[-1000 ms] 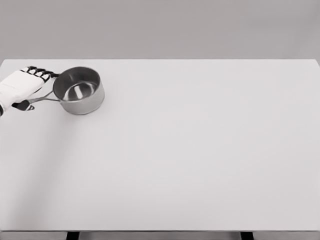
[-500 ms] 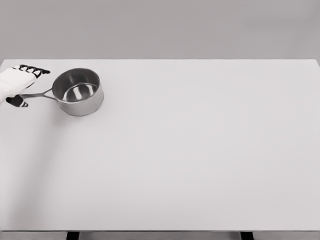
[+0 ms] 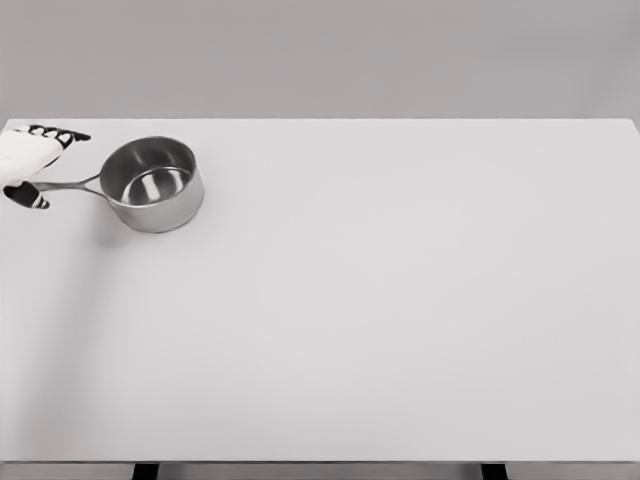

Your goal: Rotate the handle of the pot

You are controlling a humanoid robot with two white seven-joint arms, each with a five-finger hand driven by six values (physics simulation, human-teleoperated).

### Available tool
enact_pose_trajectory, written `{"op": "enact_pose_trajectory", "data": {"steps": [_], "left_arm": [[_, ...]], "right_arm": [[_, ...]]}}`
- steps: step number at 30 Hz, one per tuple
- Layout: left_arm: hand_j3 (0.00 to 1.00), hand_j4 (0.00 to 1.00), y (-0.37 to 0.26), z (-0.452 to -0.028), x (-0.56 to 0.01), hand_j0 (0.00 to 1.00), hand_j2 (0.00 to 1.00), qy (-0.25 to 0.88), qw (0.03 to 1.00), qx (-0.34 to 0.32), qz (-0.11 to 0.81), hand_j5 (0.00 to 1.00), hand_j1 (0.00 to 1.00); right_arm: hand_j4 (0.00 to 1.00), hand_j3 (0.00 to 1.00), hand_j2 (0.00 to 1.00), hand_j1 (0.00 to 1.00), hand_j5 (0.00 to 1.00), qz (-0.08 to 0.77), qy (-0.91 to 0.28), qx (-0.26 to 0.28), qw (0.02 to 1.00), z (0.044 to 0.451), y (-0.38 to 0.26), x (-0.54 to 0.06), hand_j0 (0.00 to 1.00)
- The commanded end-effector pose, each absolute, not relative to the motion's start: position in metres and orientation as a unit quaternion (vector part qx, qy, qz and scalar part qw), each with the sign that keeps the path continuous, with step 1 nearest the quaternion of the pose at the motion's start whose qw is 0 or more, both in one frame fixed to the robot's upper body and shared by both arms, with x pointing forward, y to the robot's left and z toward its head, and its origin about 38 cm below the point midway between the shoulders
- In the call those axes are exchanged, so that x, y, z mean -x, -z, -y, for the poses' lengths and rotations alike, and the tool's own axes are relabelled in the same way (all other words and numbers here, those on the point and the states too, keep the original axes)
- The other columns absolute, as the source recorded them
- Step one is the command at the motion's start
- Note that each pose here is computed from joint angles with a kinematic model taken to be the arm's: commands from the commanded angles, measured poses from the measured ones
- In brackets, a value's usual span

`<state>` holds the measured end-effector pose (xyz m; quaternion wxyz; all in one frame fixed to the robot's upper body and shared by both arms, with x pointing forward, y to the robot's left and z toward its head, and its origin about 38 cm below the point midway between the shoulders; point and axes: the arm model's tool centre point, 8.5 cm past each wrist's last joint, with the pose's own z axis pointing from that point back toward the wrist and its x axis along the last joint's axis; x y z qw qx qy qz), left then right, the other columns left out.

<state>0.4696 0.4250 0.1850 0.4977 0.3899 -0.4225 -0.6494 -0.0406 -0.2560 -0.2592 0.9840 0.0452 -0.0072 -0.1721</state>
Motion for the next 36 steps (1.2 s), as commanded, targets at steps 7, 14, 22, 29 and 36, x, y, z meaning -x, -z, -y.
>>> {"op": "enact_pose_trajectory", "data": {"steps": [7, 14, 22, 29, 36], "left_arm": [[1.00, 1.00, -0.182, -0.431, -0.472, 1.00, 1.00, 0.644, 0.508, -0.388, 0.420, 1.00, 1.00], [1.00, 1.00, -0.180, -0.435, -0.474, 1.00, 1.00, 0.641, 0.516, -0.385, 0.418, 1.00, 1.00], [1.00, 1.00, -0.192, -0.425, -0.472, 1.00, 1.00, 0.641, 0.497, -0.383, 0.442, 1.00, 1.00], [1.00, 1.00, -0.200, -0.407, -0.461, 1.00, 1.00, 0.637, 0.477, -0.368, 0.481, 1.00, 1.00], [1.00, 1.00, -0.228, -0.386, -0.433, 1.00, 1.00, 0.624, 0.436, -0.348, 0.547, 1.00, 1.00]], "right_arm": [[1.00, 1.00, 1.00, 1.00, 1.00, 0.007, 0.172, -0.045, 0.984, 0.256, 0.259, 0.041, 1.00], [1.00, 1.00, 1.00, 1.00, 1.00, 0.008, 0.172, -0.045, 0.984, 0.256, 0.259, 0.041, 1.00], [1.00, 1.00, 1.00, 1.00, 1.00, 0.008, 0.172, -0.045, 0.984, 0.256, 0.259, 0.041, 1.00], [1.00, 1.00, 1.00, 1.00, 1.00, 0.008, 0.172, -0.045, 0.984, 0.256, 0.259, 0.041, 1.00], [1.00, 1.00, 1.00, 1.00, 1.00, 0.008, 0.172, -0.045, 0.984, 0.256, 0.259, 0.041, 1.00]]}}
